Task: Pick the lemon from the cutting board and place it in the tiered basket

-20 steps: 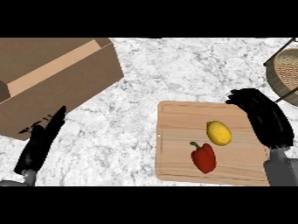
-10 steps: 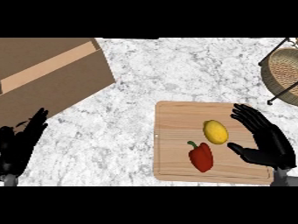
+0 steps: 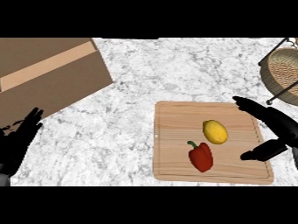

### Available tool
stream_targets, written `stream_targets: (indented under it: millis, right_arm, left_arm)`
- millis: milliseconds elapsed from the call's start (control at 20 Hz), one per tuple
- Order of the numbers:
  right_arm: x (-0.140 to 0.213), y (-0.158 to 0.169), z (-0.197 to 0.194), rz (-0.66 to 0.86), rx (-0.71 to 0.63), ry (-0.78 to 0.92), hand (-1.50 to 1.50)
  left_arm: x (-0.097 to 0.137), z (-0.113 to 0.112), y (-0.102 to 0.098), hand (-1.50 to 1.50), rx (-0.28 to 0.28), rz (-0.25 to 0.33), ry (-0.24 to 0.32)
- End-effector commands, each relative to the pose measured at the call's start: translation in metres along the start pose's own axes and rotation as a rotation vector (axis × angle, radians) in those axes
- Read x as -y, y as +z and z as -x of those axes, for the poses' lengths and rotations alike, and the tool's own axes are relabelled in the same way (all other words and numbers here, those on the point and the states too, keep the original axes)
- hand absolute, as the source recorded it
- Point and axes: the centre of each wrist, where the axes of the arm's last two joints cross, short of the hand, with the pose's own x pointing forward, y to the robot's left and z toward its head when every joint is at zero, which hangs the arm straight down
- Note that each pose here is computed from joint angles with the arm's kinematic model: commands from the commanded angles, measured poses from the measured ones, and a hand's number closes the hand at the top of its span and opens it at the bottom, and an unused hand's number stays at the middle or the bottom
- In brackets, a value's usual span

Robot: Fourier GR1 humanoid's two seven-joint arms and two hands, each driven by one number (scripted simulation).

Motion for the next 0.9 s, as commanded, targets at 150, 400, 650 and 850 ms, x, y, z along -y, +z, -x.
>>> stream_targets:
  millis: [150,400,650,850]
  right_arm:
    - [0.019,-0.044,-0.049,-0.159,-0.042,0.091,-1.5]
    - [0.009,-0.046,-0.067,-0.235,-0.14,0.106,-1.5]
    - [0.005,-0.054,-0.07,-0.285,-0.217,0.138,-1.5]
    - [0.022,-0.052,-0.085,-0.277,-0.285,0.196,-1.5]
  left_arm:
    - [-0.01,0.014,0.002,0.0,-0.002,-0.007,-0.013]
    - [-0.002,0.013,0.003,0.0,-0.019,-0.029,0.0]
    - [-0.002,0.014,-0.006,0.0,-0.031,-0.035,0.008]
    - [0.002,0.006,0.0,0.0,-0.015,-0.037,0.008]
